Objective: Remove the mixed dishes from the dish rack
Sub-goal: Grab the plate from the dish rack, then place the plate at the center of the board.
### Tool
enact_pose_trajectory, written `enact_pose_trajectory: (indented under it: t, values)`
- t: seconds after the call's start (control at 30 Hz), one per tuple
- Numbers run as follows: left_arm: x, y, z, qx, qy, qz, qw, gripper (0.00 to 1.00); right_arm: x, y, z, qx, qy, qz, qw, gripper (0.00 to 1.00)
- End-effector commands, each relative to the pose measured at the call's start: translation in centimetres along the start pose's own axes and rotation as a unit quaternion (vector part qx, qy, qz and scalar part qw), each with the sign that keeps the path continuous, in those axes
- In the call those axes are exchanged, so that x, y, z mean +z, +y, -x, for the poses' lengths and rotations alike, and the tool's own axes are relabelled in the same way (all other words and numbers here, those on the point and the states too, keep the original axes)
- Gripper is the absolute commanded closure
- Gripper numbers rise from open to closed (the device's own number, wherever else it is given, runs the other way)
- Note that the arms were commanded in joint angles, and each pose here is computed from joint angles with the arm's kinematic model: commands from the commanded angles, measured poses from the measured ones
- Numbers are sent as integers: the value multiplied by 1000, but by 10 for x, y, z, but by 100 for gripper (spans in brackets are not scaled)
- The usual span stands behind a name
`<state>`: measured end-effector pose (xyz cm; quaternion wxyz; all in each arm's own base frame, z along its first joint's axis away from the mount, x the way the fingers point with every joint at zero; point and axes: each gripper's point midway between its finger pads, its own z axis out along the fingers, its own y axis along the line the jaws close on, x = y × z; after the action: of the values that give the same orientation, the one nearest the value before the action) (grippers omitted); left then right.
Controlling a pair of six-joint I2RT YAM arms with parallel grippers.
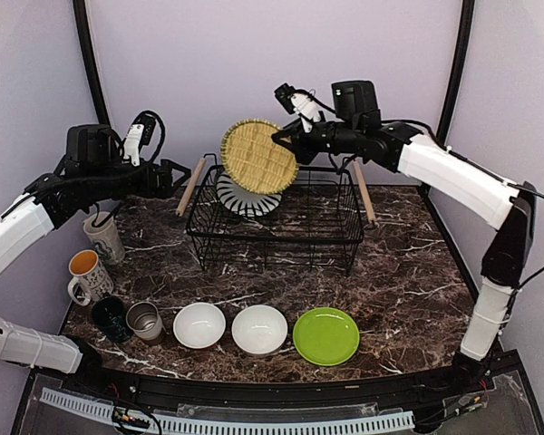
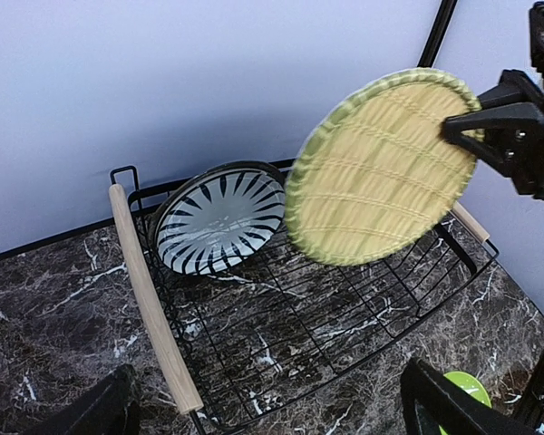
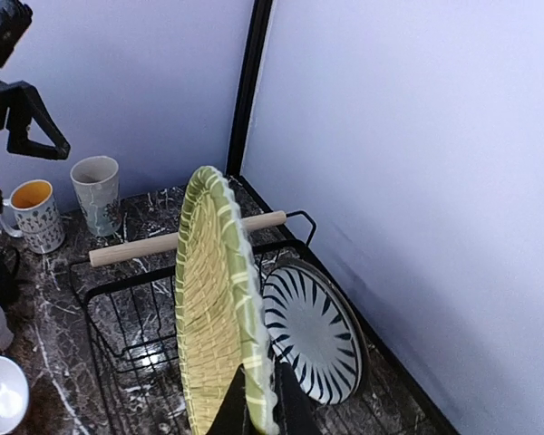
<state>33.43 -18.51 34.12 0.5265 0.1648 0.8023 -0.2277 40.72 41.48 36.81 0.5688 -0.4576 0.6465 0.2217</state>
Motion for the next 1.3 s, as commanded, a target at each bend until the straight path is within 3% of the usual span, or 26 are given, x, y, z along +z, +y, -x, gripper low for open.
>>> enact_pose_trajectory:
  t: [0.0,0.23,0.53,0.7,0.83,1.27]
  values:
    - [-1,3,0,-4,-6,2,1000,1,-58,13,-12,139,40,-7,989,100]
    - [-1,0,1,-7,-5,-6,1000,1,-146,73,-75,336,125,47,932,100]
    - [2,-3,-2,-16,-1,-17,1000,1,-201,136,-187,513,238,116,817,100]
    - [5,-3,-4,-19,3,-19,1000,1,-214,129,-236,556,260,70,786,100]
    - [6,-2,-6,-18,5,-17,1000,1,-205,144,-266,572,273,96,768,100]
    - [16,1,-13,-21,20,-14,999,1,-182,158,-338,584,288,76,755,98]
